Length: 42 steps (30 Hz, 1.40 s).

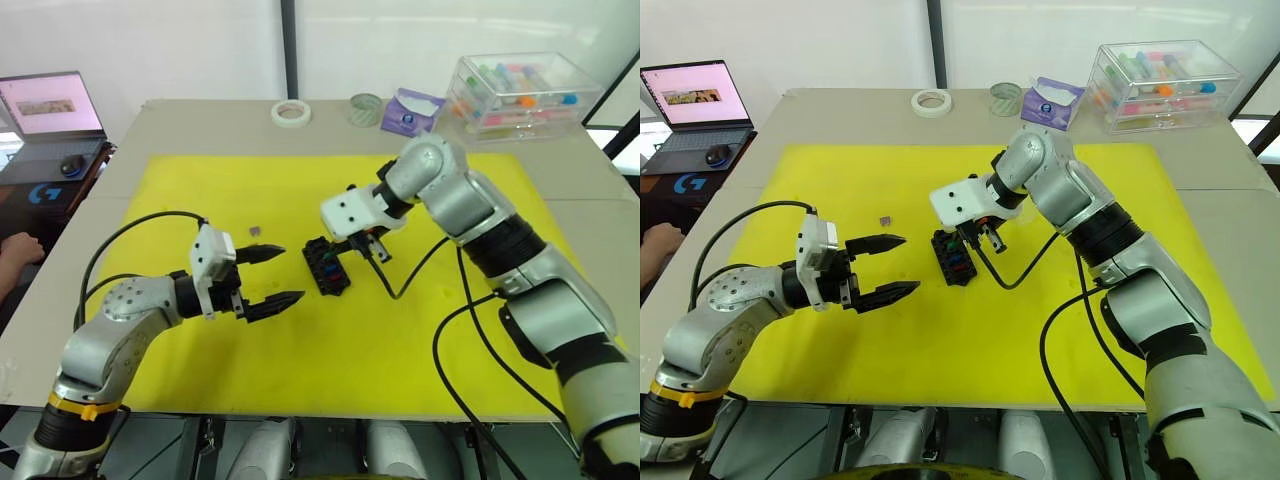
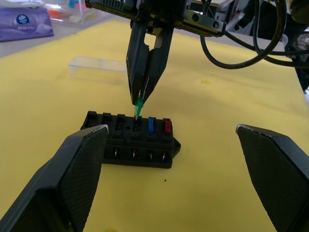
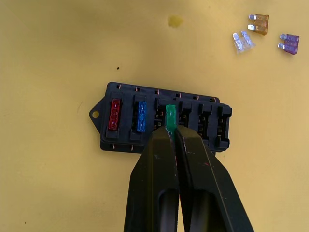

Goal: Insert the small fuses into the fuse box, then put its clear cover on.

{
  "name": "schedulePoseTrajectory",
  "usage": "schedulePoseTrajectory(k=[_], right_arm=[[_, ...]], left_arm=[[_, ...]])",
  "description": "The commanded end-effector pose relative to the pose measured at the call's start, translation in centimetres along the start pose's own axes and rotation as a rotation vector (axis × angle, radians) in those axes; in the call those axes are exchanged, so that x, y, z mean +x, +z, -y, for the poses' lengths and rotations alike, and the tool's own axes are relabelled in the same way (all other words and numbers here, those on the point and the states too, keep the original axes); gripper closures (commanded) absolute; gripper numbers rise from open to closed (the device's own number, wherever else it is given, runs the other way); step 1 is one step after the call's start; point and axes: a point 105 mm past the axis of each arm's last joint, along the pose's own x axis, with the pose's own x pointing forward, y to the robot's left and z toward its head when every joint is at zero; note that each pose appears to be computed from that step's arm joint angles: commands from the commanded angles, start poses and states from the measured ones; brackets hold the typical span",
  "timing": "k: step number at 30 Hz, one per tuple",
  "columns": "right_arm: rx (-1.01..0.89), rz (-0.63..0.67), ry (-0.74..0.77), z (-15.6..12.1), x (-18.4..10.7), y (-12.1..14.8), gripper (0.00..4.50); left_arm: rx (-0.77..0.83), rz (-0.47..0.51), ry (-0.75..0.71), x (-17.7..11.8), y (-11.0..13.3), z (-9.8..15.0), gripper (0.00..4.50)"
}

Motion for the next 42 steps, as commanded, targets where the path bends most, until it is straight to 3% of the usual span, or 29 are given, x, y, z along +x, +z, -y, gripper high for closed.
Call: schedulePoseTrajectory(k=[1,32,42], right_arm=[[-0.038,0.0,-0.008,0.3,-0.3,0.7,4.5],[-0.073,-0.036,0.019,0.2,0.9,0.0,4.5],[0.007,0.006,0.027,0.4,1.1,0.4,4.5]], left_arm=[[0.035,0.017,-0.008,0.0,0.6,0.3,0.03],[0.042,0.014,0.004,0.2,0.5,0.1,0.03],[0.047,0.013,0.004,0.2,0.5,0.2,0.03]])
